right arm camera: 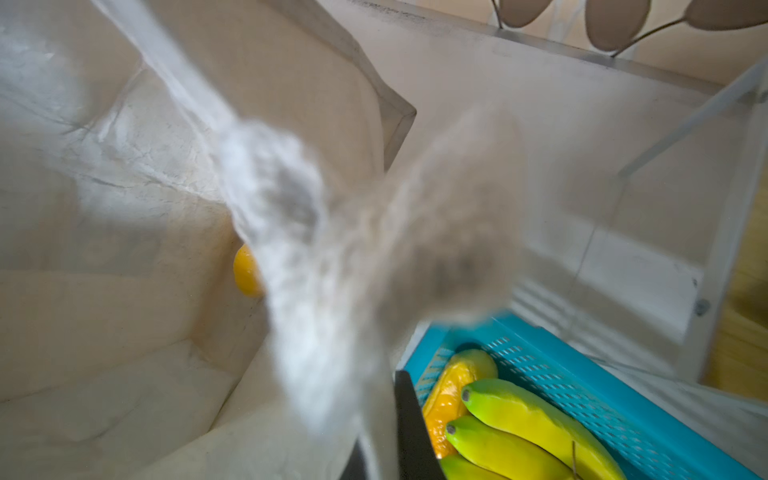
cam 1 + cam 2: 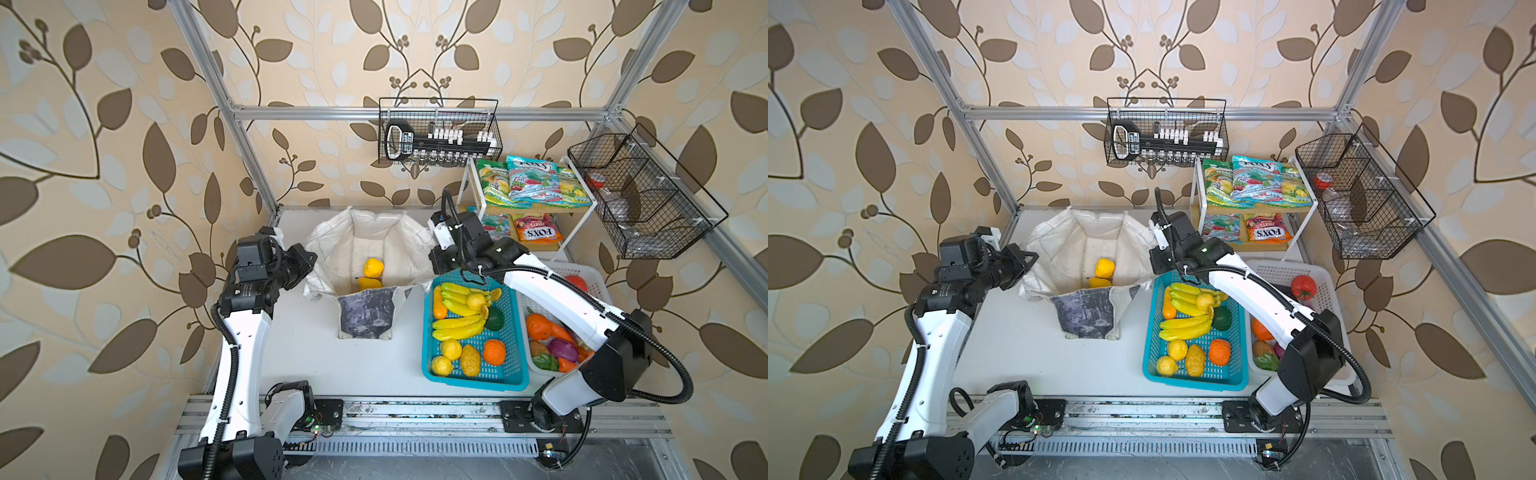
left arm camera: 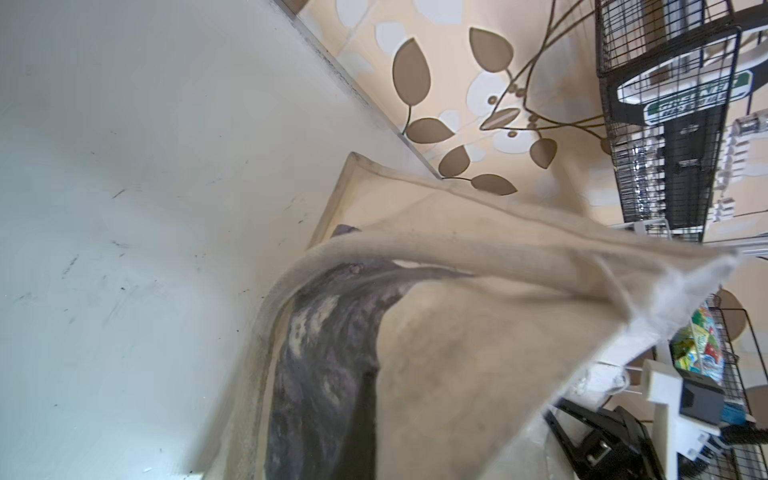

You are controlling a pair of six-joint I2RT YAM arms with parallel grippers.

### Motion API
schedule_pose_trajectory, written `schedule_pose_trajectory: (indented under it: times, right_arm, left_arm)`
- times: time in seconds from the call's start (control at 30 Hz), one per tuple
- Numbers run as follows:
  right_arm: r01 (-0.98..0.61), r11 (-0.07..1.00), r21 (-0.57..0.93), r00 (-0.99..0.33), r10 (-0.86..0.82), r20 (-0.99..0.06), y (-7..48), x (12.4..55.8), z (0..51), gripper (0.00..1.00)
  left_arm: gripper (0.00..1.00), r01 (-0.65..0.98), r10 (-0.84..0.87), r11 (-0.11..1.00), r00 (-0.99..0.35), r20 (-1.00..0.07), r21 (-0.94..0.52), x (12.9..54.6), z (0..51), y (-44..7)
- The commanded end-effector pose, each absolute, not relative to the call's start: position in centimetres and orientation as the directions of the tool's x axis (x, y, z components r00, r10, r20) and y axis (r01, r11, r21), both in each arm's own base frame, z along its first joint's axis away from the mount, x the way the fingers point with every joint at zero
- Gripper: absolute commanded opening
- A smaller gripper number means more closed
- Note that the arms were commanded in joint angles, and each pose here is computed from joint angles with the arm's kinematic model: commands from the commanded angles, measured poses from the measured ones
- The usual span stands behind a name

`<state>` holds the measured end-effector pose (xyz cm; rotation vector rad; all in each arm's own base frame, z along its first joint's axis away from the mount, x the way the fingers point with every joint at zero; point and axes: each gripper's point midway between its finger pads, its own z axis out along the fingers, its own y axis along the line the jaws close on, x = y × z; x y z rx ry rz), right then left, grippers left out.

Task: Place the food into the grocery bag and tie it
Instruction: 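Raise the right gripper out of the bag and move it toward the candy shelf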

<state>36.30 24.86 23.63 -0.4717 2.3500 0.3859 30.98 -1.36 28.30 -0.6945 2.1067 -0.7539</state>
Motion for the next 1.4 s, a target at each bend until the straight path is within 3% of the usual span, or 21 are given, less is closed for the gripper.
schedule_pose_trajectory:
  times: [0.0, 0.27, 0.57, 0.63, 0.73, 0.9, 0.93, 0.97, 1.0, 1.2, 1.37]
  right_arm:
    - [-0.429, 0.895, 0.121, -0.687, -0.237, -0.687, 22.7, 36.2, 25.3, 0.00]
    - [-0.450, 0.885, 0.121, -0.680, -0.252, -0.688, 25.4, 36.8, 24.4, 0.00]
    - [-0.450, 0.886, 0.109, -0.712, -0.282, -0.643, 27.8, 37.4, 21.5, 0.00]
    - [-0.449, 0.888, 0.097, -0.699, -0.281, -0.658, 27.9, 37.6, 22.3, 0.09]
    - [-0.445, 0.892, 0.080, -0.669, -0.272, -0.692, 28.0, 37.6, 24.2, 0.41]
    - [-0.424, 0.905, 0.026, -0.583, -0.251, -0.772, 27.0, 37.3, 29.1, 0.60]
    - [-0.409, 0.912, 0.012, -0.547, -0.235, -0.803, 26.3, 37.1, 31.0, 0.73]
    - [-0.394, 0.919, 0.005, -0.525, -0.220, -0.822, 25.8, 36.9, 32.3, 0.94]
    - [-0.366, 0.931, 0.009, -0.493, -0.185, -0.850, 24.7, 36.6, 34.2, 1.00]
    - [-0.288, 0.954, 0.082, -0.362, -0.029, -0.932, 18.2, 35.5, 42.5, 1.00]
    - [-0.241, 0.963, 0.123, -0.308, 0.045, -0.950, 12.7, 34.8, 46.5, 1.00]
  left_arm:
    - [0.00, -0.224, -0.664, 0.723, -0.488, -0.567, -0.654, 30.9, 30.0, 0.2]
    - [0.00, -0.087, -0.647, 0.605, -0.634, -0.424, -0.792, 32.4, 27.8, -3.9]
    - [0.00, -0.112, -0.628, 0.625, -0.659, -0.413, -0.773, 32.4, 25.8, -3.9]
    - [0.00, -0.107, -0.625, 0.627, -0.660, -0.417, -0.772, 32.4, 25.7, -3.9]
    - [0.00, -0.108, -0.622, 0.632, -0.660, -0.420, -0.767, 32.5, 25.5, -3.8]
    - [0.00, -0.105, -0.619, 0.615, -0.677, -0.397, -0.781, 32.3, 24.7, -4.2]
    - [0.00, -0.108, -0.621, 0.615, -0.677, -0.395, -0.781, 32.3, 24.6, -4.2]
    - [0.00, -0.111, -0.621, 0.617, -0.677, -0.395, -0.779, 32.2, 24.5, -4.2]
    - [0.00, -0.114, -0.622, 0.619, -0.675, -0.397, -0.777, 32.2, 24.4, -4.1]
    - [0.00, -0.121, -0.621, 0.625, -0.676, -0.397, -0.771, 31.7, 23.9, -4.1]
    - [0.00, -0.113, -0.619, 0.623, -0.676, -0.400, -0.774, 31.6, 24.0, -4.2]
